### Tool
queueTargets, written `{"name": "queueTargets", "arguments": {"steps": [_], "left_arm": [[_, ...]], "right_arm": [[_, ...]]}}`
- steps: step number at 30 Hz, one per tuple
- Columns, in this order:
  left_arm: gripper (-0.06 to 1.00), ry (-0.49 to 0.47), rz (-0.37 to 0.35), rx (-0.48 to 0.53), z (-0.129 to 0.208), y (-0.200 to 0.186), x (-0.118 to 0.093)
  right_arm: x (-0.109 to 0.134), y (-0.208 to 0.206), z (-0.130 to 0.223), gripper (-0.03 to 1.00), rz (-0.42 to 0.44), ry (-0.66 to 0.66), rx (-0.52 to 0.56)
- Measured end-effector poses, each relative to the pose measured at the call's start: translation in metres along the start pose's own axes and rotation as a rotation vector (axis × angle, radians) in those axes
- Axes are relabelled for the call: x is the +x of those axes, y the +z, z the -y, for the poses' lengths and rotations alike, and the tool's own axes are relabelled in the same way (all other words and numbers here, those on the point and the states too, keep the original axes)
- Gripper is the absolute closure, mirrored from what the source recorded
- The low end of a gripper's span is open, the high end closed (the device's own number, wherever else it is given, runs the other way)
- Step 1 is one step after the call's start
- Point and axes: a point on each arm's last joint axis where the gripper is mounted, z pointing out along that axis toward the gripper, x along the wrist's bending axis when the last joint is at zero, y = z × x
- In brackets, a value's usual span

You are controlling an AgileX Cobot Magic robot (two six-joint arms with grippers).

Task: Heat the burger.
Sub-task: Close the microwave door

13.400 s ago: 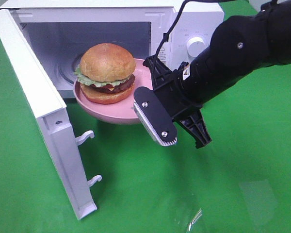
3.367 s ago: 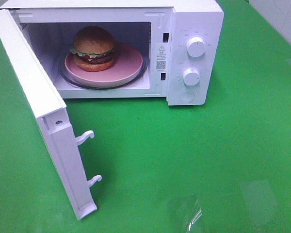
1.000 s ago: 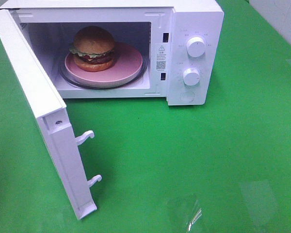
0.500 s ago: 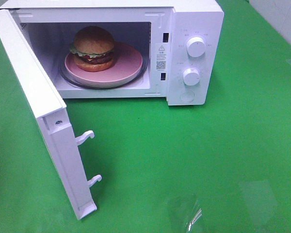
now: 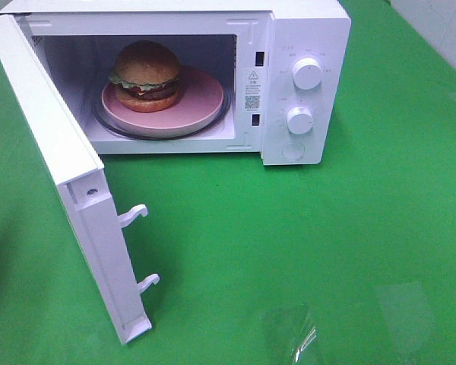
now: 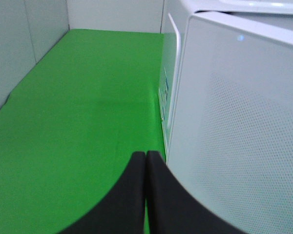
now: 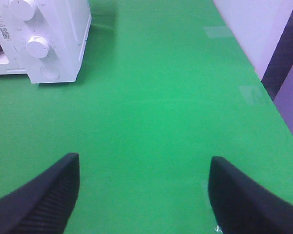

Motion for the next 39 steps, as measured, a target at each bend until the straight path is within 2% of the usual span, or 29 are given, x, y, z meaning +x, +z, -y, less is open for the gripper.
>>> {"name": "queueTargets", "arguments": {"steps": [5, 6, 7, 8, 9, 10, 11, 13, 20, 22, 27, 28, 29, 30, 33, 39], "left_arm": [[0.94, 0.055, 0.085, 0.039, 0.012, 0.014, -0.006], [0.94, 0.073, 0.141, 0.038, 0.015, 0.019, -0.010], [0.94, 0.073, 0.141, 0.038, 0.015, 0.019, -0.010], [0.94, 0.089, 0.200, 0.032, 0.018, 0.023, -0.015], [0.94, 0.089, 0.200, 0.032, 0.018, 0.023, -0.015], [0.94, 0.096, 0.253, 0.026, 0.020, 0.026, -0.019], [0.94, 0.096, 0.253, 0.026, 0.020, 0.026, -0.019], [0.94, 0.109, 0.335, -0.011, 0.017, 0.031, -0.027], [0.94, 0.136, 0.399, -0.034, 0.009, 0.038, -0.041], [0.94, 0.151, 0.433, -0.013, 0.009, 0.048, -0.050], [0.94, 0.149, 0.452, 0.014, 0.013, 0.056, -0.056], [0.94, 0.156, 0.486, 0.023, 0.016, 0.061, -0.064], [0.94, 0.156, 0.486, 0.023, 0.016, 0.061, -0.064], [0.94, 0.161, 0.527, 0.034, 0.019, 0.067, -0.076], [0.94, 0.160, 0.533, 0.036, 0.020, 0.069, -0.078], [0.94, 0.129, 0.521, 0.004, 0.014, 0.086, -0.099]], "right_arm": [[0.000, 0.000, 0.000, 0.26, 0.000, 0.000, 0.000], [0.000, 0.000, 0.000, 0.26, 0.000, 0.000, 0.000], [0.000, 0.000, 0.000, 0.26, 0.000, 0.000, 0.000], [0.000, 0.000, 0.000, 0.26, 0.000, 0.000, 0.000], [0.000, 0.000, 0.000, 0.26, 0.000, 0.000, 0.000], [0.000, 0.000, 0.000, 0.26, 0.000, 0.000, 0.000], [0.000, 0.000, 0.000, 0.26, 0.000, 0.000, 0.000], [0.000, 0.000, 0.000, 0.26, 0.000, 0.000, 0.000], [0.000, 0.000, 0.000, 0.26, 0.000, 0.000, 0.000], [0.000, 0.000, 0.000, 0.26, 0.000, 0.000, 0.000], [0.000, 0.000, 0.000, 0.26, 0.000, 0.000, 0.000], [0.000, 0.000, 0.000, 0.26, 0.000, 0.000, 0.000], [0.000, 0.000, 0.000, 0.26, 0.000, 0.000, 0.000], [0.000, 0.000, 0.000, 0.26, 0.000, 0.000, 0.000], [0.000, 0.000, 0.000, 0.26, 0.000, 0.000, 0.000], [0.000, 0.000, 0.000, 0.26, 0.000, 0.000, 0.000]]}}
